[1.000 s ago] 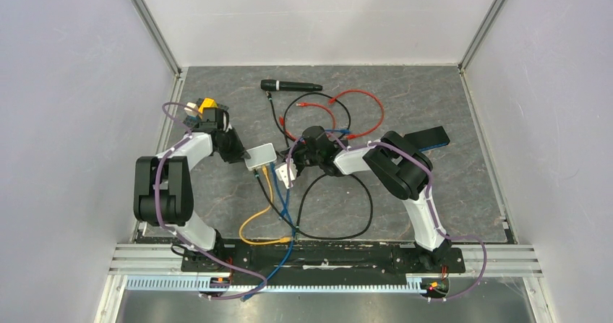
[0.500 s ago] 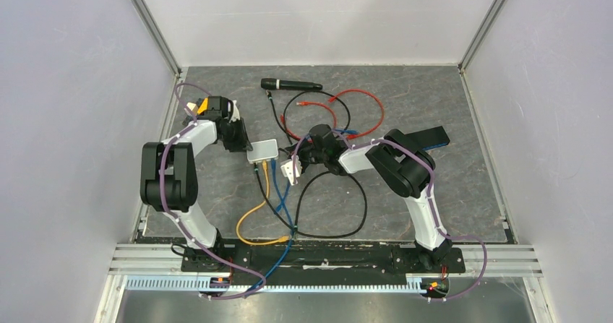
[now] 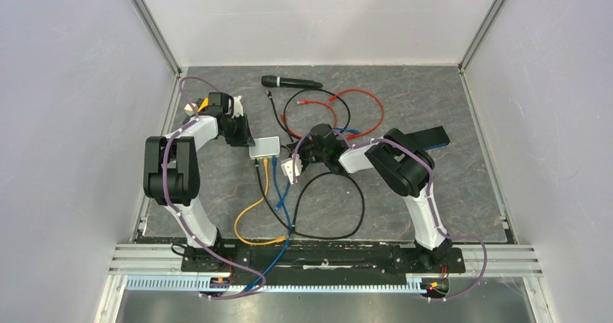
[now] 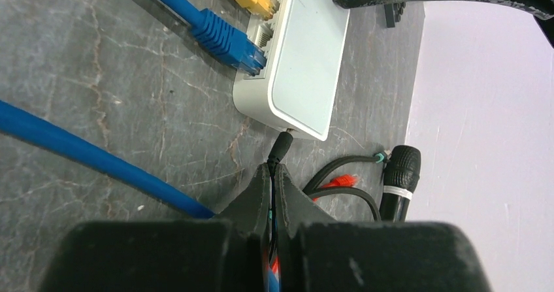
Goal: Insert the plug into the switch port
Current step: Insert the connector into the switch port.
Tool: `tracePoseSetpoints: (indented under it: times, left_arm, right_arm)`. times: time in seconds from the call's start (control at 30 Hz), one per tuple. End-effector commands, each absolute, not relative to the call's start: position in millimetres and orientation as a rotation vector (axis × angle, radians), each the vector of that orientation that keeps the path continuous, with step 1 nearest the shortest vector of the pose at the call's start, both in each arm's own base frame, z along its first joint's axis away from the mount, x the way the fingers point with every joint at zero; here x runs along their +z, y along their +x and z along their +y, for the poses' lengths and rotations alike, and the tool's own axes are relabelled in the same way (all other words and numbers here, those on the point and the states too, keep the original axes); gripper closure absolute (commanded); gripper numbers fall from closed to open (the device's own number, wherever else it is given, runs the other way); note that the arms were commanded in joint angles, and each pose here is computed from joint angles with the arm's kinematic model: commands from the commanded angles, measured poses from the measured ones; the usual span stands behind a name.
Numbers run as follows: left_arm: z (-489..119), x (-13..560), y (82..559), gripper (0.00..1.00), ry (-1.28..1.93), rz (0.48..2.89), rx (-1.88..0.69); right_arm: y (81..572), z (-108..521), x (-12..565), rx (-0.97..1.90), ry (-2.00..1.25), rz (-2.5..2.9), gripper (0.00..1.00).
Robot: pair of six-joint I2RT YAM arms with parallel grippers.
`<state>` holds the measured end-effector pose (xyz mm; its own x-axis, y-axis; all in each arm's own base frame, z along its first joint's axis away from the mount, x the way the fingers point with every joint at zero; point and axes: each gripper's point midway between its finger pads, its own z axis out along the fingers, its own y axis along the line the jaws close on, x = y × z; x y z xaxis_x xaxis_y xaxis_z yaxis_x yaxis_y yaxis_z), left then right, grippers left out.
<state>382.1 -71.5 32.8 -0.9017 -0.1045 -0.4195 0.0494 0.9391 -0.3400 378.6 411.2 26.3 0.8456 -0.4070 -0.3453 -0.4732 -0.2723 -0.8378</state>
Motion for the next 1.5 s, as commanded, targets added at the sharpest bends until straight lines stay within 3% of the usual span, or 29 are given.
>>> tracePoseSetpoints:
  times: [0.0, 0.63, 1.47]
  left_arm:
    - [-76.8, 13.1, 381.5, 0.7, 0.135, 2.676, -0.444]
    - [-87.4, 4.8, 377.2, 0.74, 0.224, 2.682, -0.381]
    - [-105.9, 6.6, 370.1, 0.77, 0.236, 2.711, -0.492]
  right_arm:
    - [392.1, 409.0, 15.9, 0.013, -1.895, 0.656, 1.0]
    - [386.0, 417.3, 21.0, 0.046, -1.864, 0.591, 1.0]
    - [360.4, 443.8, 7.8, 0.214, -1.973, 0.666, 1.0]
